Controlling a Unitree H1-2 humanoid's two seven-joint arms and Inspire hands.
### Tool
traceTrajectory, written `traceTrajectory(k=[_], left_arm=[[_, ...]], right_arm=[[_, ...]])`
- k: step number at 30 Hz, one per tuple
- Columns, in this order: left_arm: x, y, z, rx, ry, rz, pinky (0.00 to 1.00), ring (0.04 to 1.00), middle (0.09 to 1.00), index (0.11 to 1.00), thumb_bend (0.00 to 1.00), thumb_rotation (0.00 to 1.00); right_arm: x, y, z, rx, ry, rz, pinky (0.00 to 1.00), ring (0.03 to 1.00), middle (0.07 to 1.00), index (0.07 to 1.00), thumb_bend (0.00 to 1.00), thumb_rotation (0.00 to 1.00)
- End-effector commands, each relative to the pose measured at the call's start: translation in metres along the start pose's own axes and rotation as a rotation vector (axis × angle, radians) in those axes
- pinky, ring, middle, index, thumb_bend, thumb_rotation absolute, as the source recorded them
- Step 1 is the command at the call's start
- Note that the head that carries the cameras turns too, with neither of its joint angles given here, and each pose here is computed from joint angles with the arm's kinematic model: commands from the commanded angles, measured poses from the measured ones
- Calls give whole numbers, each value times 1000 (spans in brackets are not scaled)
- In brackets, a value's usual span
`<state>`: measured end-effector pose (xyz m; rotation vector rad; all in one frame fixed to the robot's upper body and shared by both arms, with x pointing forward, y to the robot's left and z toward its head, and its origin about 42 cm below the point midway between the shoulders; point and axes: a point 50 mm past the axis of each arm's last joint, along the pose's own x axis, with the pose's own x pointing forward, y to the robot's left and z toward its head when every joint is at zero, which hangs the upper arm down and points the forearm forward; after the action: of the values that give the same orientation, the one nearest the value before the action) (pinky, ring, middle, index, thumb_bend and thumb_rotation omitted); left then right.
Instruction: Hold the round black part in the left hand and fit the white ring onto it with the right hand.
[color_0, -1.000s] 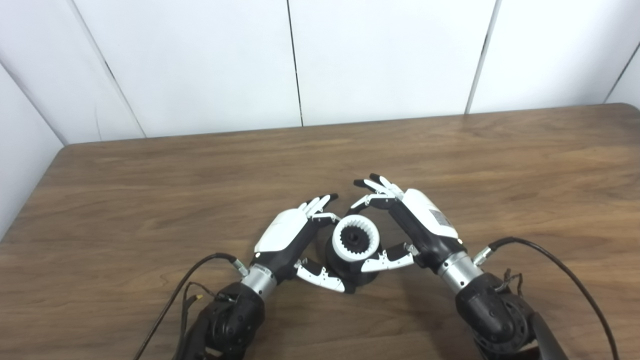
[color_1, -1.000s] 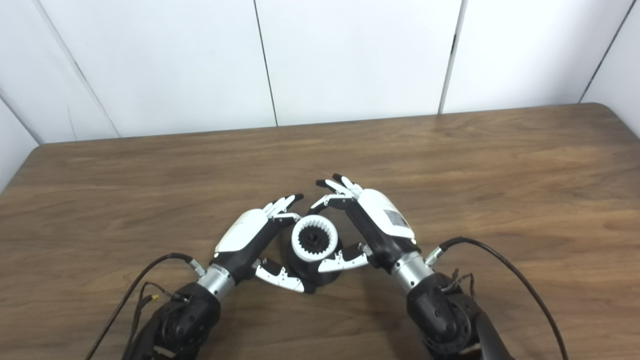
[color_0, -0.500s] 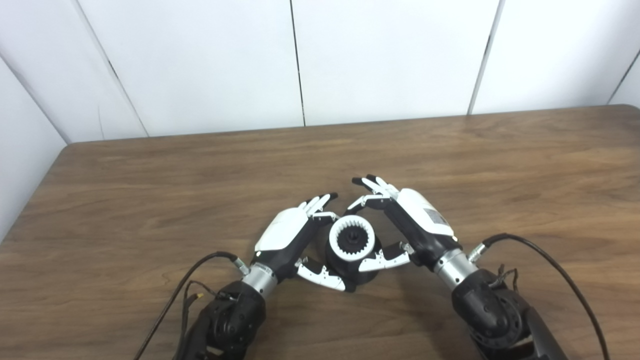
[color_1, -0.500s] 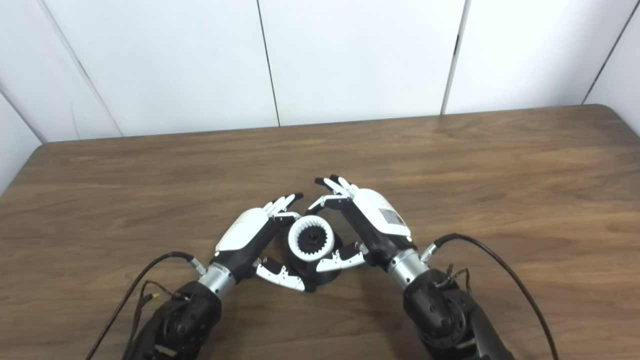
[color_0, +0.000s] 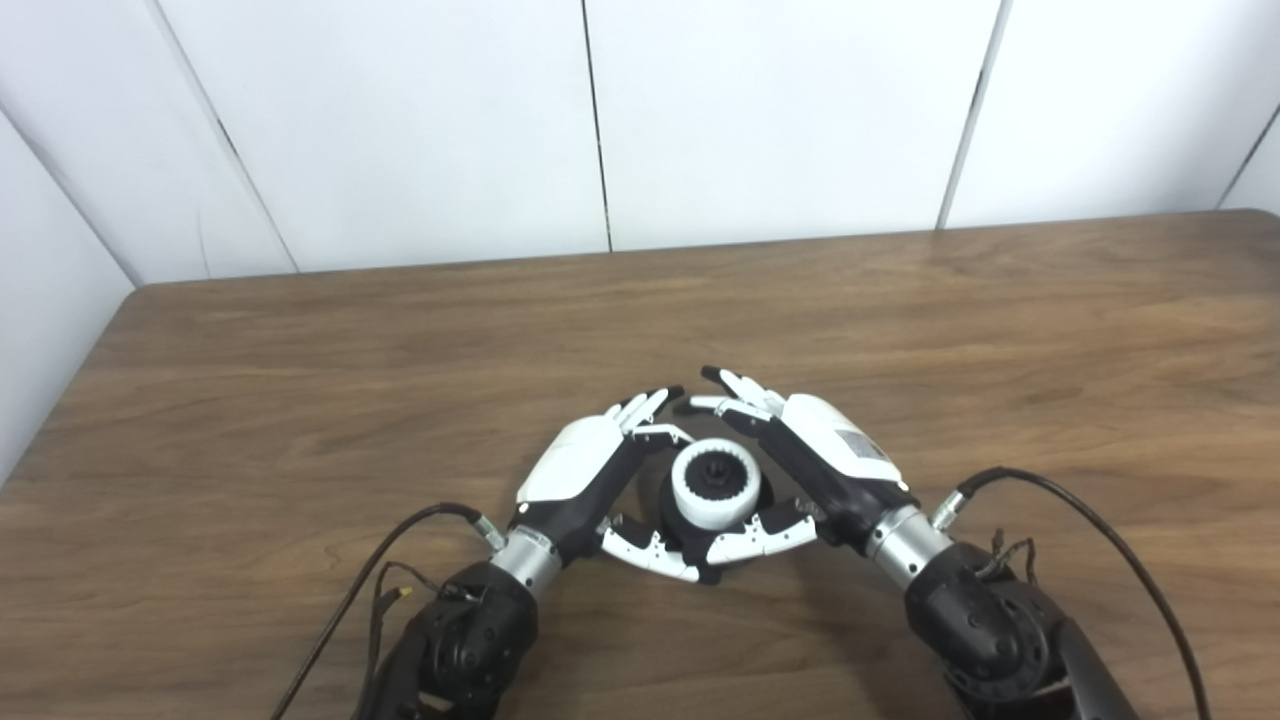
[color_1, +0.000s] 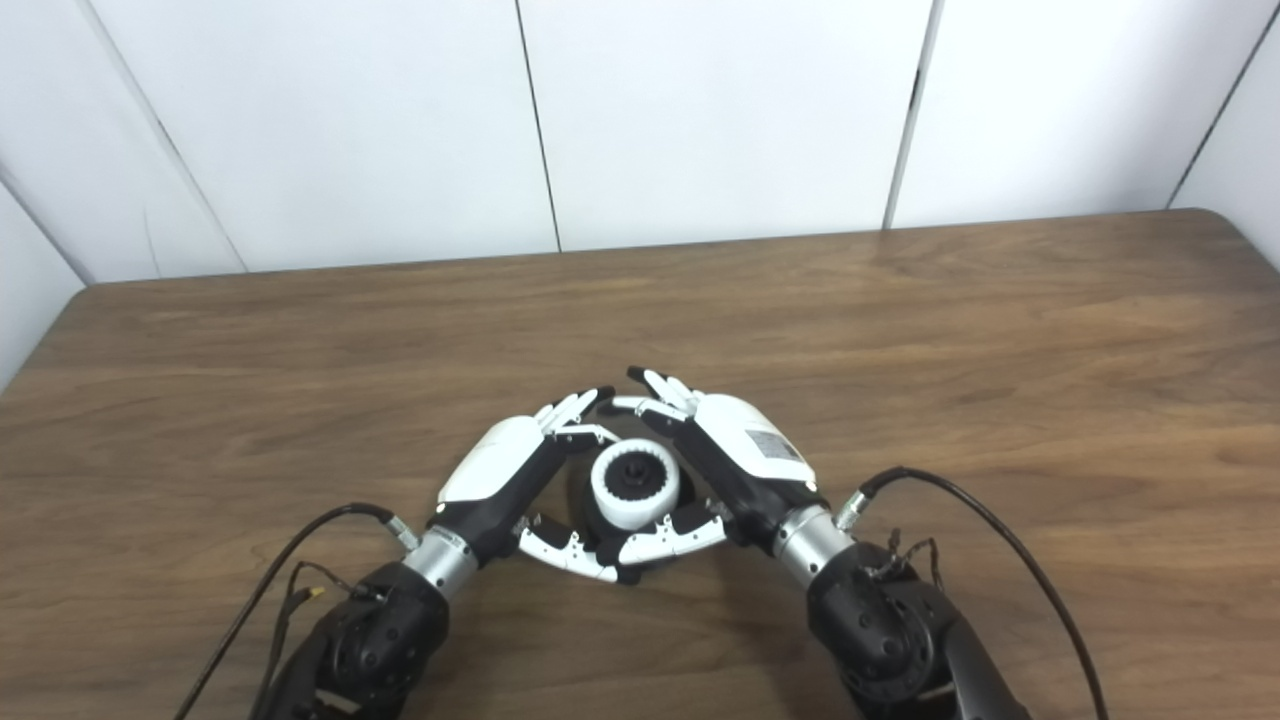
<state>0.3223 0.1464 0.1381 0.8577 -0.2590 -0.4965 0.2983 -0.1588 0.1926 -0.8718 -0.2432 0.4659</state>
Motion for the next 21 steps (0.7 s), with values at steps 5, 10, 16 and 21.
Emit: traceTrajectory(k=[5,10,16,21], left_arm=[[9,20,9,9,-72,63,1000,1000,1000,608,945,399],[9,21,8,9,-69,63,1000,1000,1000,606,953,408],[8,21,8,8,-68,67,1000,1000,1000,604,952,398],[7,21,8,8,-73,69,1000,1000,1000,604,949,379]], right_arm=[[4,-18,11,-14,-44,-35,966,1000,1000,1000,1000,412],[3,-19,8,-15,-45,-38,953,1000,1000,1000,1000,382],[1,-19,8,-22,-42,-42,946,1000,1000,1000,1000,378],[0,-23,3,-36,-26,-46,956,1000,1000,1000,1000,369]])
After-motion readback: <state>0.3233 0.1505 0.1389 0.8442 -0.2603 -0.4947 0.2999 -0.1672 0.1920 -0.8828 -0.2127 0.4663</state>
